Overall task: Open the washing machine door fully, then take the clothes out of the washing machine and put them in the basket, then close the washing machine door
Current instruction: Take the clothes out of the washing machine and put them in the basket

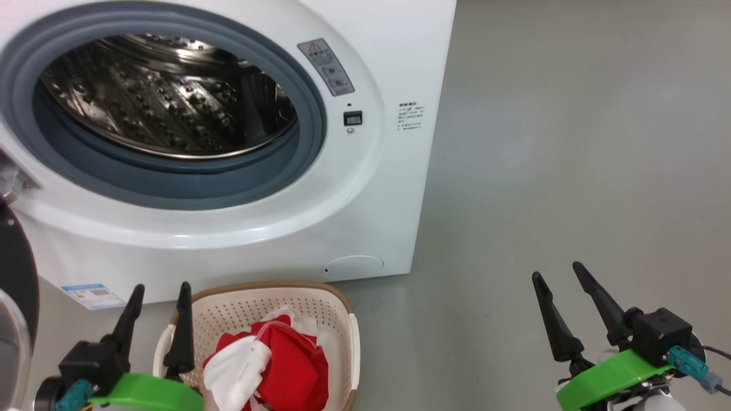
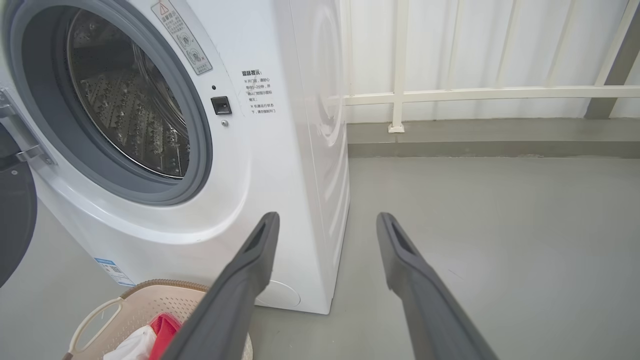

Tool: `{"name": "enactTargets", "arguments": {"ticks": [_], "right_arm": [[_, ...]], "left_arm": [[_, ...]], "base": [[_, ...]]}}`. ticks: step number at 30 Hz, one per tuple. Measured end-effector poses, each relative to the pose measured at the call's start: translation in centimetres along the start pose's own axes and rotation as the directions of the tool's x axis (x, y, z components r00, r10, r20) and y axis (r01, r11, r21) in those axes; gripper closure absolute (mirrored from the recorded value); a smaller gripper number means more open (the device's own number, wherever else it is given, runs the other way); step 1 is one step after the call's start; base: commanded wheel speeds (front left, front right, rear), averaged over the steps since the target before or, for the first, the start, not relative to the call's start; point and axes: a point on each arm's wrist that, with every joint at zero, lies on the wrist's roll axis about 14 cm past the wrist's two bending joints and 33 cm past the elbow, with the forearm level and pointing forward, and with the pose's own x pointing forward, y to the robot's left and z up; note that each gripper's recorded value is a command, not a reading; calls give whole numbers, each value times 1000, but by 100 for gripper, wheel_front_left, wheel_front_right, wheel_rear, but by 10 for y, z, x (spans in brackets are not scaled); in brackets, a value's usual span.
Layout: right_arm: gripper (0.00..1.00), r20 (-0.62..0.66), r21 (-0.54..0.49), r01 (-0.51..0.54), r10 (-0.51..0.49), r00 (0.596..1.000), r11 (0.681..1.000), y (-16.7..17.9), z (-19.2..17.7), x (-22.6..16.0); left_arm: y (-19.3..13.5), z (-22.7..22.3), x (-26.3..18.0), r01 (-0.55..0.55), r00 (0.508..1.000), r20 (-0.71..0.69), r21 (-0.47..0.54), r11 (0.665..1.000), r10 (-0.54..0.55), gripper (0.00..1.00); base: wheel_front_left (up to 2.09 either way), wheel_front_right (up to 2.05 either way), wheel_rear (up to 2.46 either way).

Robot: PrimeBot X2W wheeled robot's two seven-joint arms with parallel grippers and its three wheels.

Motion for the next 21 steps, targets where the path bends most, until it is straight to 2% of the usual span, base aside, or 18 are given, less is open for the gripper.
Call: {"name": "enactTargets", "arguments": {"ticks": [21], "right_arm": [[0,29,10,38,-39,999,999,-10,8,-30]], "left_arm": [[15,15,-57,-56,997,55,8,998,55,0]], "base": [[0,0,0]]}}
